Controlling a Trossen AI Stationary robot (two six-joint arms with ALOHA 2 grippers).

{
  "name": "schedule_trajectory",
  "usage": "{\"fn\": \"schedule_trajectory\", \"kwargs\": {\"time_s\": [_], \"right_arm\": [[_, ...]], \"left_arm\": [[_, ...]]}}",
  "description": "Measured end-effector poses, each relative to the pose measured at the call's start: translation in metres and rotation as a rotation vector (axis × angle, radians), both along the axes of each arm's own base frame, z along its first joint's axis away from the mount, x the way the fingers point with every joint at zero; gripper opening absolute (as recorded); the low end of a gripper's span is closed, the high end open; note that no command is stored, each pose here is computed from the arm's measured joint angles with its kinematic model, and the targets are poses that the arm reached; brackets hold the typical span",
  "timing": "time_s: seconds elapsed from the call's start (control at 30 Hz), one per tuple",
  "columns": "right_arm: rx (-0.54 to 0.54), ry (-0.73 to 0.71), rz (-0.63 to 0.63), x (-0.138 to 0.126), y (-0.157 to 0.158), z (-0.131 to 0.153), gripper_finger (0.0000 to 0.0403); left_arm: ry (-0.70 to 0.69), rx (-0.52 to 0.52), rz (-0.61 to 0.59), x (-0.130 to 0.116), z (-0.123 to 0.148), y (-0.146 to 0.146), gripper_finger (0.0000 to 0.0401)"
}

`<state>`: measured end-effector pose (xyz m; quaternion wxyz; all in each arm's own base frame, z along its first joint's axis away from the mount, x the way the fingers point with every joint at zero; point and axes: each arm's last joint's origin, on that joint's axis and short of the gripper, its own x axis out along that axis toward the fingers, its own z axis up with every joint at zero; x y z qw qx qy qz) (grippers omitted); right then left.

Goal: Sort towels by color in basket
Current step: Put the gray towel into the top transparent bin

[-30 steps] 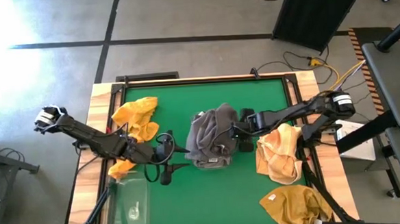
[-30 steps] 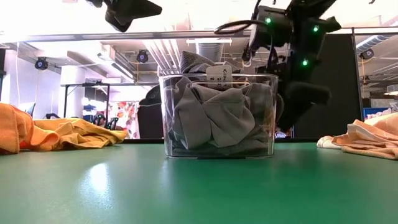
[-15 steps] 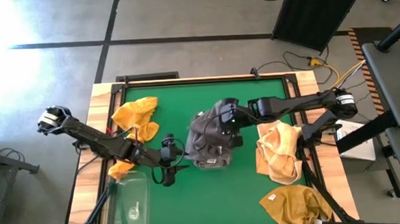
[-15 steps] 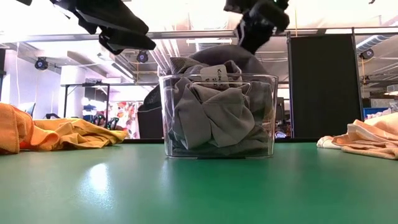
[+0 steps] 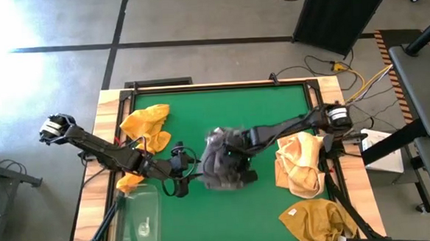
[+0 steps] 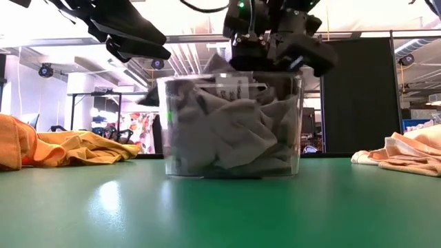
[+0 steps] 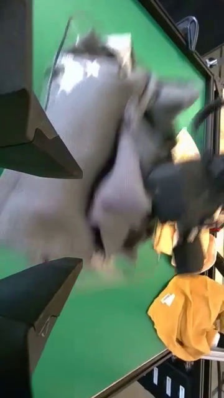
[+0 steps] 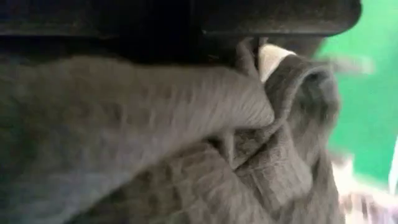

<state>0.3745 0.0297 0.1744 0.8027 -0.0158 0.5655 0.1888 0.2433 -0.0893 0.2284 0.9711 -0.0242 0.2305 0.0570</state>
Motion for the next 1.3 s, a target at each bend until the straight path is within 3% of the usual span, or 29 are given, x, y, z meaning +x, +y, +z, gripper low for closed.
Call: {"fn": "schedule_trajectory", "kwargs": {"time_s": [0.13, 0.27, 0.53, 0.7, 0.77, 0.87, 0.97, 1.03, 1.17, 1.3], "right_arm": [[-0.02, 0.034, 0.052, 0.0, 0.009, -0.01, 0.0011], [-0.065, 0.038, 0.025, -0.004, 0.008, 0.008, 0.0012], [-0.148, -0.12, -0.044, -0.023, 0.003, 0.1, 0.0013], [-0.129, -0.25, -0.09, -0.042, 0.001, 0.142, 0.0013], [-0.177, -0.346, -0.14, -0.042, -0.001, 0.152, 0.0013], [-0.332, -0.403, -0.282, -0.035, -0.007, 0.148, 0.0013], [-0.407, -0.349, -0.312, -0.023, -0.01, 0.128, 0.0013], [-0.366, -0.288, -0.288, -0.013, -0.007, 0.108, 0.0013], [-0.112, -0.137, -0.152, 0.003, 0.017, 0.069, 0.0013], [0.011, -0.099, -0.06, 0.014, 0.044, 0.055, 0.0013]], "left_arm": [[0.0, 0.006, 0.01, 0.0, 0.0, 0.0, 0.0204], [0.006, 0.009, 0.01, 0.0, -0.001, 0.001, 0.0204], [0.017, -0.019, 0.035, -0.008, 0.006, 0.002, 0.0204], [0.012, -0.064, 0.015, -0.013, 0.007, -0.008, 0.0204], [0.004, -0.068, 0.016, -0.015, 0.006, -0.015, 0.0204], [0.005, -0.063, 0.023, -0.018, 0.002, -0.025, 0.0204], [-0.013, -0.026, 0.047, -0.023, 0.0, -0.036, 0.0204], [-0.033, 0.005, 0.086, -0.026, -0.002, -0.041, 0.0204], [-0.037, 0.035, 0.112, -0.03, -0.006, -0.047, 0.0204], [-0.024, 0.032, 0.108, -0.031, -0.008, -0.048, 0.0204]]}}
